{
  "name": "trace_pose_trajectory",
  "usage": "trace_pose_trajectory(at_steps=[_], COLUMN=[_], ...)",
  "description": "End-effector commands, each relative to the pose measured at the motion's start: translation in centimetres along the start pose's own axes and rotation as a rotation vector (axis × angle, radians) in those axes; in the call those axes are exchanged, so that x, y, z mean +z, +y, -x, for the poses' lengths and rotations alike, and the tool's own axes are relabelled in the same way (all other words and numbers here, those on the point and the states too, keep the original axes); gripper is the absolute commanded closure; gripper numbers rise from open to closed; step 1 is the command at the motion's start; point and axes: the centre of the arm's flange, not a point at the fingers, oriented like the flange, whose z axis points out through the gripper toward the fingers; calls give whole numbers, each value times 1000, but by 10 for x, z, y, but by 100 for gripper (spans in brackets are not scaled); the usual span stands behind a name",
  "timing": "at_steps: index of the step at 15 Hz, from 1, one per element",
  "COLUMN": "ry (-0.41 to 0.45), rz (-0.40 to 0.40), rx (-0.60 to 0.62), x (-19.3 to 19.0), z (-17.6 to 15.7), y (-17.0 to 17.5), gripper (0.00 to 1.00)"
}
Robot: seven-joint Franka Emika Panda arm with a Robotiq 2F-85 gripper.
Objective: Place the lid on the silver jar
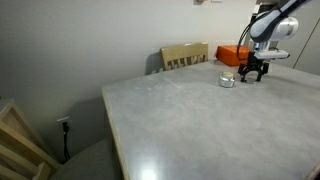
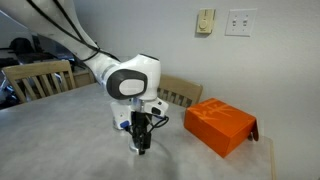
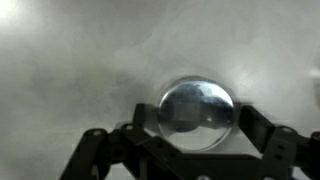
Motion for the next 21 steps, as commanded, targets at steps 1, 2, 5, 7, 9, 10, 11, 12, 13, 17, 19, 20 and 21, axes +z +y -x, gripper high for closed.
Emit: trace_pose_trajectory(at_steps=[1,2,5,7,9,10,11,12,13,17,19,20,21], ry=[36,41,66,100,135,146,155,167,183,232,230,219,216], rz=[16,12,-4,4,34,57,92,125,168,306,314,297,267], rx=[2,-1,-8,-38,-87,-117,-146,-171,-184,-207,-239,-267,-304], x=[4,2,-5,-17,-32,-40,-51,-62,-75,-120,-134,-139,-143], z=[4,5,8,15,23,29,37,45,54,81,89,91,90], y=[0,-3,-8,-20,-42,-55,-72,-88,-103,-144,-156,-160,-164], gripper=[33,41,56,56,56,56,56,56,56,56,56,56,56])
